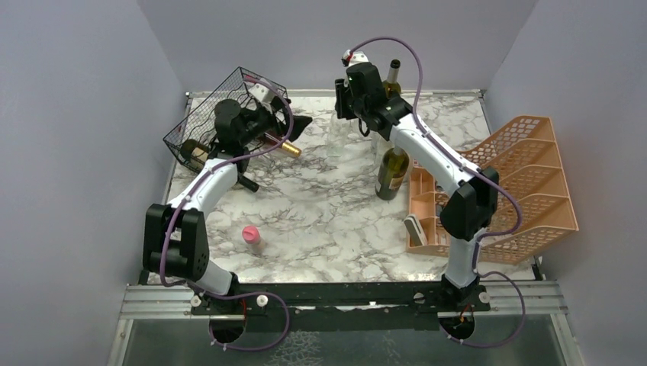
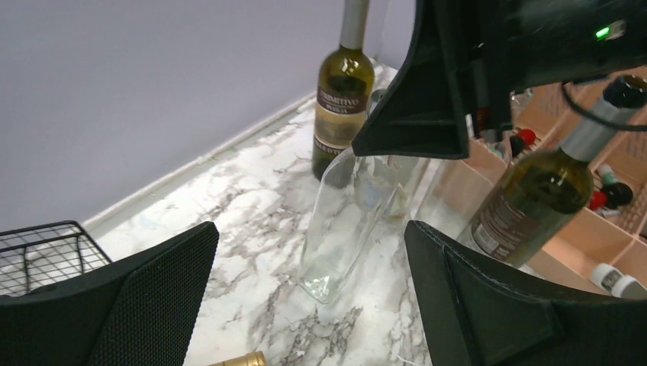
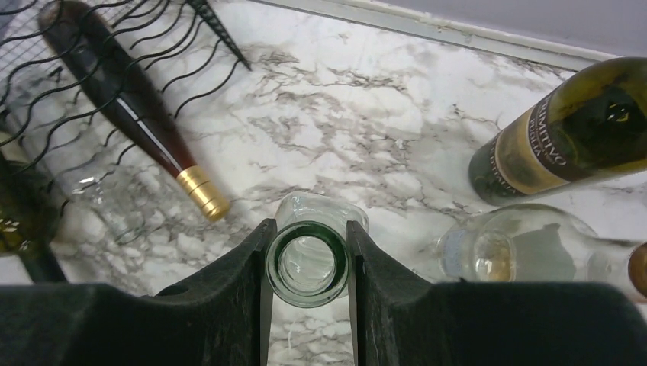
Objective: Take the wine bottle off the wine rack
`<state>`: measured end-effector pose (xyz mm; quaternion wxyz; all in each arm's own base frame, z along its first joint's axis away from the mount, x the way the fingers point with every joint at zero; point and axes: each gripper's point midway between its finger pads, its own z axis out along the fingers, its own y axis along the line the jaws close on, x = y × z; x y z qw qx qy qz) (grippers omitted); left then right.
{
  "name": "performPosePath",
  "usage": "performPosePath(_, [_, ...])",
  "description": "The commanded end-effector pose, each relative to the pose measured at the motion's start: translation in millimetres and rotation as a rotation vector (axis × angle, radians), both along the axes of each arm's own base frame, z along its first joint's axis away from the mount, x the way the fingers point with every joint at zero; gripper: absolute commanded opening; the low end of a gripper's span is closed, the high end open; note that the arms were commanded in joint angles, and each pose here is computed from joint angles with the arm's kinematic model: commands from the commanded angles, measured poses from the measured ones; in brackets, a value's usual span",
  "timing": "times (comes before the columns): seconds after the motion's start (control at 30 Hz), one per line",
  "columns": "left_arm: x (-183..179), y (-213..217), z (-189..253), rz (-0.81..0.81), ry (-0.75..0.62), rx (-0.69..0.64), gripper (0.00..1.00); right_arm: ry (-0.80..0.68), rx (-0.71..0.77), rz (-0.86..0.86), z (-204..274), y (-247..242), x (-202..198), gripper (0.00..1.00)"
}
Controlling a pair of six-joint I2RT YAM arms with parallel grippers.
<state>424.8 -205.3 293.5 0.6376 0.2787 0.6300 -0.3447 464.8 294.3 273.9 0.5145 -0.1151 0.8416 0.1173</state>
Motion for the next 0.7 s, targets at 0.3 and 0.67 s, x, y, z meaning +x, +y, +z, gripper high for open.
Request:
performPosePath(0.3, [13.2,33.6,28.2,0.137,-0.018,-0.087,0.99,0.004,-0.12,-0.114,-5.3,-37.3,58.5,0.01])
performPosePath(0.67, [16.4,36.9,24.5,0.141,-0.001,-0.093,0.99,0.034,-0.142,-0.109,-26.3,-41.8,76.4,0.1])
